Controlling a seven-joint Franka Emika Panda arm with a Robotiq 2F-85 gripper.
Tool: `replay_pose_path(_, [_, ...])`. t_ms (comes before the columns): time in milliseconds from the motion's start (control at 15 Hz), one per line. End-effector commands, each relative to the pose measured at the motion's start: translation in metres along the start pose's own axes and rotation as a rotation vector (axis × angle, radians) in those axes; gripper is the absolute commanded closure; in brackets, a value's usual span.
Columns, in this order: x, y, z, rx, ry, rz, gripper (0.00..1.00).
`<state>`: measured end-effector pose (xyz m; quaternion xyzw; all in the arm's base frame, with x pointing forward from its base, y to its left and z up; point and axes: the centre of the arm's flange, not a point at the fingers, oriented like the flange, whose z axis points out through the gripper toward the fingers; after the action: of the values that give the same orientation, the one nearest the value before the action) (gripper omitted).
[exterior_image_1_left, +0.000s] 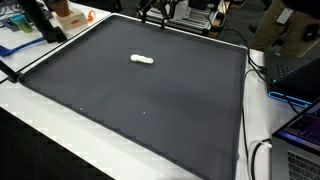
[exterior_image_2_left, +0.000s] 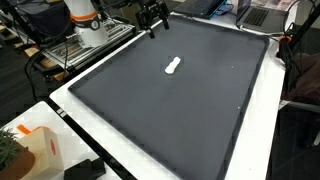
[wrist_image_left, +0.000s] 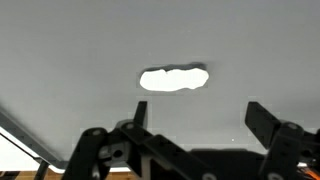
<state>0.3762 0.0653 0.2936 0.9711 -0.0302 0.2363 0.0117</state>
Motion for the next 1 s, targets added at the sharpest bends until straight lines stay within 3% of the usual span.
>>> replay_pose_path(0, [0.045, 0.008, 0.003, -0.011, -0.063, 0.042, 0.0])
replay_pose_path(667, [0.107, 0.006, 0.015, -0.009, -0.166, 0.107, 0.0])
replay_pose_path(933, [0.151, 0.012, 0.003, -0.039, -0.235, 0.123, 0.0])
